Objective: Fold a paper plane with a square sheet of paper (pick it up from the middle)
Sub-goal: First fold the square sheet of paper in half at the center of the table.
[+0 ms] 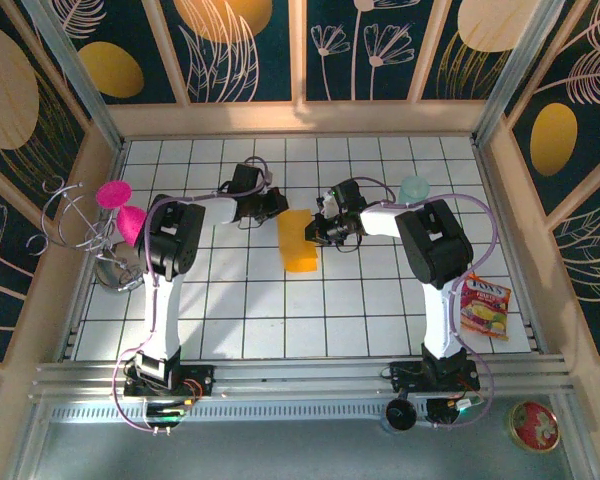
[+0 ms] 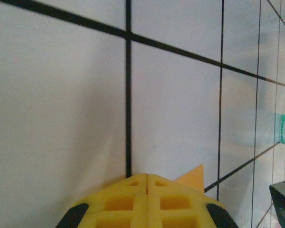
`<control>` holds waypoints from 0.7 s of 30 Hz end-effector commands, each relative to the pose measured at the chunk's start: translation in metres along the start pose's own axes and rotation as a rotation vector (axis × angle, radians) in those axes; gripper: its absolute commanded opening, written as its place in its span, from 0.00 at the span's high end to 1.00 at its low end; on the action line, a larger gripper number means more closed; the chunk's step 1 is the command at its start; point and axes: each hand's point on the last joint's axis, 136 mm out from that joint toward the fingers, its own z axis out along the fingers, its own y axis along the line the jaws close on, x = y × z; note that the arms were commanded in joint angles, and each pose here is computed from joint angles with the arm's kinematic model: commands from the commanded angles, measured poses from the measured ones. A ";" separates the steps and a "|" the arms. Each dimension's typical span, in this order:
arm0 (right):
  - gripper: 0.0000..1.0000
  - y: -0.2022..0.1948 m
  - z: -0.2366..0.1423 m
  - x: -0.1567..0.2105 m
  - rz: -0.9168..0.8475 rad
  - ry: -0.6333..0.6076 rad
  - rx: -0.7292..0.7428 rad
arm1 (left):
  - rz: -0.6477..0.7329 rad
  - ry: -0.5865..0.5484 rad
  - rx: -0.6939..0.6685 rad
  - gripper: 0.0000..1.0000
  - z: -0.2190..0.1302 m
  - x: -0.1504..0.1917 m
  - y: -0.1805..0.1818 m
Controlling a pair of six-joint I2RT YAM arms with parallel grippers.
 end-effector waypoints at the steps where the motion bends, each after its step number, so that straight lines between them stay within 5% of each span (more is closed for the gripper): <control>1: 1.00 -0.175 0.001 0.094 0.191 0.190 0.595 | -0.023 -0.062 -0.169 1.00 -0.010 -0.028 0.058; 9: 1.00 -0.174 0.002 0.094 0.192 0.187 0.591 | 0.017 -0.127 -0.026 1.00 -0.059 -0.037 -0.014; 21: 1.00 -0.175 0.004 0.096 0.201 0.190 0.585 | -0.029 0.137 0.080 1.00 -0.045 0.113 -0.045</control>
